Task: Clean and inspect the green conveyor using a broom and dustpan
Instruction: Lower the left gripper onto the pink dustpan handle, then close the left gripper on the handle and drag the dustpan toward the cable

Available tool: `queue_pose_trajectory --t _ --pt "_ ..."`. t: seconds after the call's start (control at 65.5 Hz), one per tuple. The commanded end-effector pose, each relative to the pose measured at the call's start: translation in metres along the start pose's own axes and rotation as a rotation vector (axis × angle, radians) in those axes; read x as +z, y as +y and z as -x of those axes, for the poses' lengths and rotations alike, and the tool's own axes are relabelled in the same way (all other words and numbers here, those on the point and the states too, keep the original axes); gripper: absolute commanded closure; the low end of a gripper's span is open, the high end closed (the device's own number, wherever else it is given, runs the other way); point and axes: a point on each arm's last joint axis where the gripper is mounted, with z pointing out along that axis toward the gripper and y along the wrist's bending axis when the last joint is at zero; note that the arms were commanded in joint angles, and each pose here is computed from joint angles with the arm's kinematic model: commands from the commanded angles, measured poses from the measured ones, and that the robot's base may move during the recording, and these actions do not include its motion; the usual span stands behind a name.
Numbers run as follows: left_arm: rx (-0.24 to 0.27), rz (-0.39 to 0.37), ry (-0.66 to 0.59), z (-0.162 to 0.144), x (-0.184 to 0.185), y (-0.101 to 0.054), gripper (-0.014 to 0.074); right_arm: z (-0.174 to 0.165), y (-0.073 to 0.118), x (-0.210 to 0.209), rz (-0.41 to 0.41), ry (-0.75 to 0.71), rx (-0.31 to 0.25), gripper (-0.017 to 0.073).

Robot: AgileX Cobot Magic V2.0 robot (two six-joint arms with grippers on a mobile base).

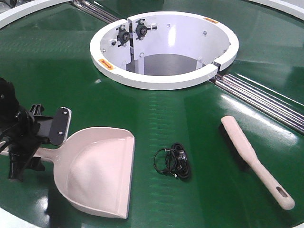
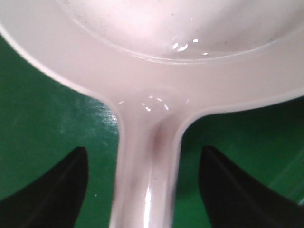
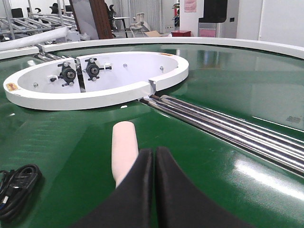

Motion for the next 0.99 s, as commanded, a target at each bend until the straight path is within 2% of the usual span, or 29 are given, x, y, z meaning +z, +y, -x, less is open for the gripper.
queue_pose_trajectory --t 0.0,0.153,0.382,0.596,0.703,0.917,0.978 --pt "0.017 0.064 -0.017 0.004 -0.011 0.006 0.0206 0.001 0.001 0.000 0.006 -0.072 -0.016 0.0569" --pt "0.021 0.067 -0.021 0.007 -0.007 0.008 0.0302 0.001 0.001 0.000 0.006 -0.072 -0.016 0.0569" --pt "0.065 0.090 -0.011 0.014 -0.015 0.006 0.0604 0.001 0.001 0.000 0.006 -0.072 -0.016 0.0569" --pt "0.060 0.102 0.005 0.015 -0.028 0.006 0.0601 0.001 0.001 0.000 0.006 -0.072 -0.016 0.0569" --pt "0.024 0.110 -0.001 0.019 -0.040 0.012 0.0601 0.001 0.001 0.000 0.006 -0.072 -0.016 0.0569" --pt "0.038 0.165 -0.023 0.028 -0.058 0.024 0.0601 0.001 0.001 0.000 0.006 -0.072 -0.016 0.0569" --pt "0.029 0.158 -0.038 0.030 -0.057 0.025 0.0601 0.001 0.001 0.000 0.006 -0.072 -0.016 0.0569"
